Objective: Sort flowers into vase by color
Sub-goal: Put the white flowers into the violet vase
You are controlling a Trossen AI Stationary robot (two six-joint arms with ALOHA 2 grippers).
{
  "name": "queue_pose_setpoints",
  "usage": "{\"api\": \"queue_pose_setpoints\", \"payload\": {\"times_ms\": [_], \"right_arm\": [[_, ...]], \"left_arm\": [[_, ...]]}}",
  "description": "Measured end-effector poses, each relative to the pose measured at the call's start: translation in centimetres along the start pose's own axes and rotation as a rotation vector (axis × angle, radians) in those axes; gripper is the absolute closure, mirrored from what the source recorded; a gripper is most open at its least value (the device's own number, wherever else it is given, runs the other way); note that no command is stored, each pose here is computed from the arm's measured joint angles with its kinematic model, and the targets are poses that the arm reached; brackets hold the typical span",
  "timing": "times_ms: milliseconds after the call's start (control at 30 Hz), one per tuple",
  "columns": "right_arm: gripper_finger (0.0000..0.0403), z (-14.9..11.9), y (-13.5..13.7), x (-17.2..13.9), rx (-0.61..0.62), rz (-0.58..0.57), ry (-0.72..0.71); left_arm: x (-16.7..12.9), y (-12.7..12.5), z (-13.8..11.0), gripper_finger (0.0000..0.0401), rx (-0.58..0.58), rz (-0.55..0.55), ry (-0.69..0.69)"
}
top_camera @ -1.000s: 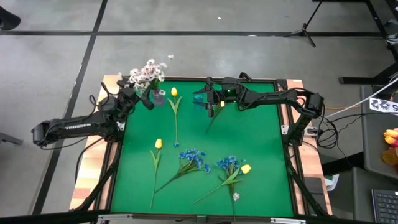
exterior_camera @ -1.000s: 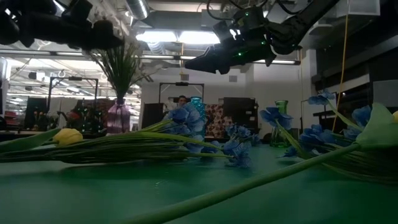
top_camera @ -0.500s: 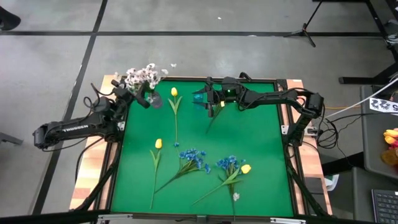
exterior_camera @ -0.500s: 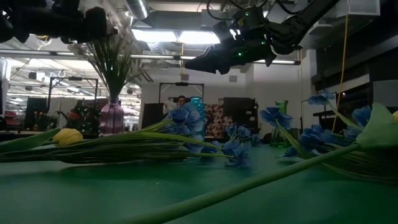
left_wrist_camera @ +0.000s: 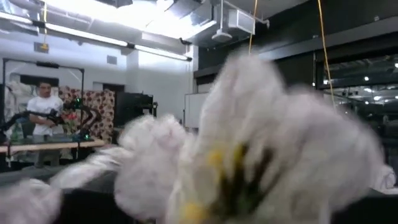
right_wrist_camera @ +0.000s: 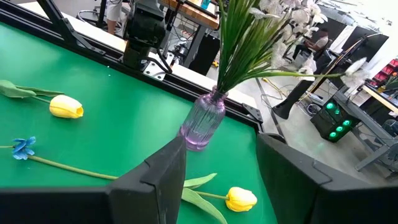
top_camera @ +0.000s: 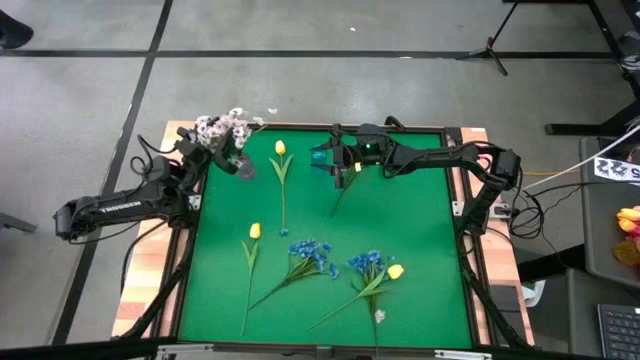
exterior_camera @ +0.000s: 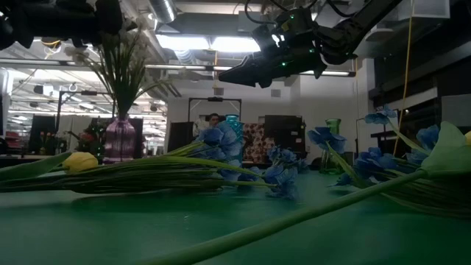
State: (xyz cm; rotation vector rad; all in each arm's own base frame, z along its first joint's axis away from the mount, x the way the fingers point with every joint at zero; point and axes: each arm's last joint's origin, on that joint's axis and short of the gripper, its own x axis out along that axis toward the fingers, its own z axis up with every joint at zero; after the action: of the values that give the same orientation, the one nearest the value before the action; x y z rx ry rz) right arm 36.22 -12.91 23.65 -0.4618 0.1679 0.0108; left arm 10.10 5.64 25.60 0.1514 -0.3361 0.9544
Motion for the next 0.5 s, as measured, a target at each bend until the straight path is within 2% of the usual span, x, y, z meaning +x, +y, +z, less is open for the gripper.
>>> {"api": "queue_pose_setpoints", "payload": {"times_ms": [200, 400, 500], "right_arm": [[0.0210, 0.1, 0.2, 0.0, 0.001, 0.035, -0.018], [0.0210, 1.2, 1.9, 0.7, -0.042, 0.051, -0.043], [0.0210, 2.0, 2.9, 1.1, -0.086, 0.013, -0.054]], "left_arm": [[-0.1, -0.3, -1.6, 0.0158, 0.074, -0.029, 0.149], [-0.1, -0.3, -1.5, 0.0158, 0.051, -0.034, 0.141], [-0.1, -0.4, -1.5, 0.0158, 0.028, -0.070, 0.138]]}}
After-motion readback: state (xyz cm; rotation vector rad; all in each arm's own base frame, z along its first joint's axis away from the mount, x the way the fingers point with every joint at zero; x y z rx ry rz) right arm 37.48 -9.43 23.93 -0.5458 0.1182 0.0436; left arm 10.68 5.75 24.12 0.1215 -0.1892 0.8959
